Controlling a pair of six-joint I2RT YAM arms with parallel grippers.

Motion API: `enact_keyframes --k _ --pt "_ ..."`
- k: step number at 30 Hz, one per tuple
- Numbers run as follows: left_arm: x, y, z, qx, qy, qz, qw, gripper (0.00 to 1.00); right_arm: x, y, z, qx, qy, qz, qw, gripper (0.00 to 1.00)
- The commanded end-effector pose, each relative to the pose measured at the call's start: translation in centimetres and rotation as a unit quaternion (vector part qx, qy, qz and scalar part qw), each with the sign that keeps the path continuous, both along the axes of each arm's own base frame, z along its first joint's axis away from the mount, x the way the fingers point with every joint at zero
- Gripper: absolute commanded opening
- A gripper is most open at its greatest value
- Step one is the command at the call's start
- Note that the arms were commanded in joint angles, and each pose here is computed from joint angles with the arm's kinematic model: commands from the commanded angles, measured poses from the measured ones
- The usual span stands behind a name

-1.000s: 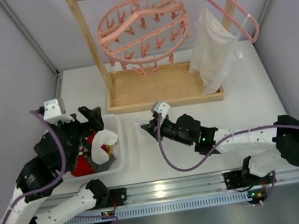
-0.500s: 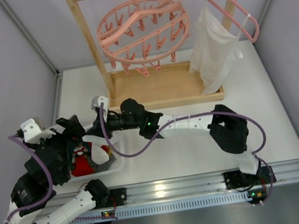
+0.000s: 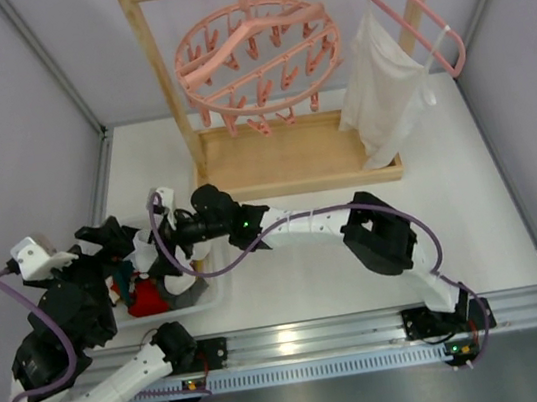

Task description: Remove the socks clipped to the hanger

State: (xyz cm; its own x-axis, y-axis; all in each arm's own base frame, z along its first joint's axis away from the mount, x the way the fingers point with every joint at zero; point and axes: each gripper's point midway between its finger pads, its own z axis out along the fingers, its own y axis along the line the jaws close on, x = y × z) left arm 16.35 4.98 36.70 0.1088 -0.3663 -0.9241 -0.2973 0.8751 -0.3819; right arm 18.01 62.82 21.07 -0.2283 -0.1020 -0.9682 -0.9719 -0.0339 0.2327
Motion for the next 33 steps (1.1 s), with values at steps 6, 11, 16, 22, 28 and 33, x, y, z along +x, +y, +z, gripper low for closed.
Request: enact_keyframes --k 6,11,16,22,28,33 --pt "1.8 -2.9 -0.8 0.040 0.033 -0.027 0.998 0.98 4.2 -8.9 7.5 0.056 -0.027 -0.129 0.990 0.99" --pt "3.9 -7.7 -1.7 0.073 0.066 -0.115 0.989 0.98 7.1 -16.9 7.2 0.038 -0.029 -0.261 0.964 0.99" --pt "7.6 -11.7 -3.4 0.079 0.091 -0.205 0.971 0.98 10.5 -26.8 4.1 -0.031 -0.030 -0.444 0.895 1.00" --pt "11.3 -9.0 -4.8 -0.008 0.097 -0.235 0.967 0.98 11.6 -37.5 4.6 -0.074 -0.044 -0.572 0.816 0.99" --pt "12.2 -7.0 -6.5 0.010 0.126 -0.219 0.968 0.98 10.8 -48.2 5.0 -0.119 -0.035 -0.654 0.747 0.99" --pt "11.8 -7.2 -6.7 0.050 0.129 -0.215 0.967 0.98 8.3 -54.8 7.3 -0.124 -0.040 -0.698 0.705 0.99"
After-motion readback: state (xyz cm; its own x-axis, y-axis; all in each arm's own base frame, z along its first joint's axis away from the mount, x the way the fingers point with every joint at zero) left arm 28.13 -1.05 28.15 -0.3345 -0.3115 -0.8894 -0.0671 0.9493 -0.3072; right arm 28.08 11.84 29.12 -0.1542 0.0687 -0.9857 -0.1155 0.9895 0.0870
